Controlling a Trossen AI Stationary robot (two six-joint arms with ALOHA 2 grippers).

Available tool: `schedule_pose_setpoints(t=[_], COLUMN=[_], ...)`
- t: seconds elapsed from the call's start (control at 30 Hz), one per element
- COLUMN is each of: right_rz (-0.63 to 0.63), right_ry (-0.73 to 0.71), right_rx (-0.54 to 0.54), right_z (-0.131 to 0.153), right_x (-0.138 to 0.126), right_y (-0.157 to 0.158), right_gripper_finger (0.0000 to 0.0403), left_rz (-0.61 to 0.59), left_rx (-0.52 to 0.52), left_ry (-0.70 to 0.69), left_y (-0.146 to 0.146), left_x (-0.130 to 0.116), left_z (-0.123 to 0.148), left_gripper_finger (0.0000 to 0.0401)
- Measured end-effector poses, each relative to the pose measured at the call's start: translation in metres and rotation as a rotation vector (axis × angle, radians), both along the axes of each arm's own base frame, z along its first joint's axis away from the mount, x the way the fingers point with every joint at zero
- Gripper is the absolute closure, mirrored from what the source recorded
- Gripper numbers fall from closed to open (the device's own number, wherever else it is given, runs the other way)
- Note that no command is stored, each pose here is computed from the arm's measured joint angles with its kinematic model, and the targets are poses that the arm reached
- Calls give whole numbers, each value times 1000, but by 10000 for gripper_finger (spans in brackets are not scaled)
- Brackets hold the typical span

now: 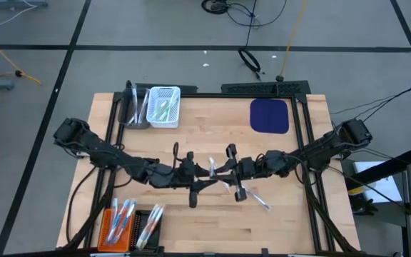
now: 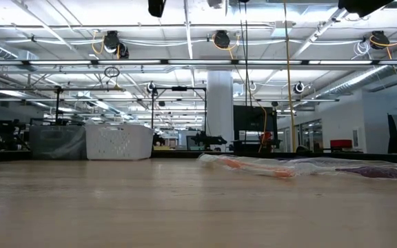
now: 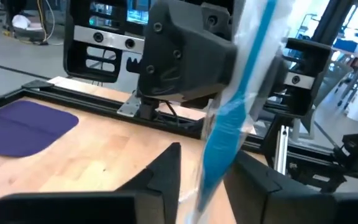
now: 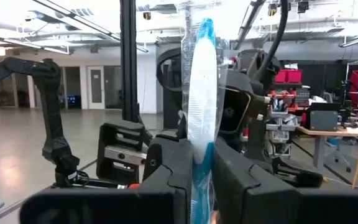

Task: Pick & Place Toothbrushes
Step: Put the blue toothbrush into the orange bin

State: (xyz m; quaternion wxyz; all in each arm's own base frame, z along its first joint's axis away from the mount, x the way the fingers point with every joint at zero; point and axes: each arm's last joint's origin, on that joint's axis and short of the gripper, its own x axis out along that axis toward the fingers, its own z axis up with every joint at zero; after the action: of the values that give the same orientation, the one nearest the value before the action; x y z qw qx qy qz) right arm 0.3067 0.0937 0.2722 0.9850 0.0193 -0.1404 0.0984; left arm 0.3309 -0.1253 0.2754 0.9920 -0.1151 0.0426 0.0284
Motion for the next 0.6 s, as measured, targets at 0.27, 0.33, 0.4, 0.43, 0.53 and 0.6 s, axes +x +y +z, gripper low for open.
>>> schedule_pose_setpoints(t=[0.27, 0.33, 0.4, 0.43, 0.53, 0.6], right_rz=[-1, -1, -2, 0, 5, 6], right_ry=[10, 14, 23, 29, 47, 57], right_rx=[5, 1, -2, -5, -11, -11], right_z=[-1, -1, -2, -3, -5, -5], right_x=[0, 0, 1, 1, 1, 1], right_y=[0, 0, 0, 0, 0, 0], right_gripper_finger=[362, 350, 338, 333, 320, 315], left_rz=[-21, -25, -30, -31, -37, -38], left_rx=[24, 16, 8, 5, 3, 4], left_ry=[7, 8, 7, 8, 7, 7], left_y=[-1, -2, -4, -4, -7, -8], left_x=[0, -1, -1, -1, -2, -3], left_z=[-1, -1, -1, -1, -1, -1], left_gripper_finger=[384, 383, 389, 389, 389, 389])
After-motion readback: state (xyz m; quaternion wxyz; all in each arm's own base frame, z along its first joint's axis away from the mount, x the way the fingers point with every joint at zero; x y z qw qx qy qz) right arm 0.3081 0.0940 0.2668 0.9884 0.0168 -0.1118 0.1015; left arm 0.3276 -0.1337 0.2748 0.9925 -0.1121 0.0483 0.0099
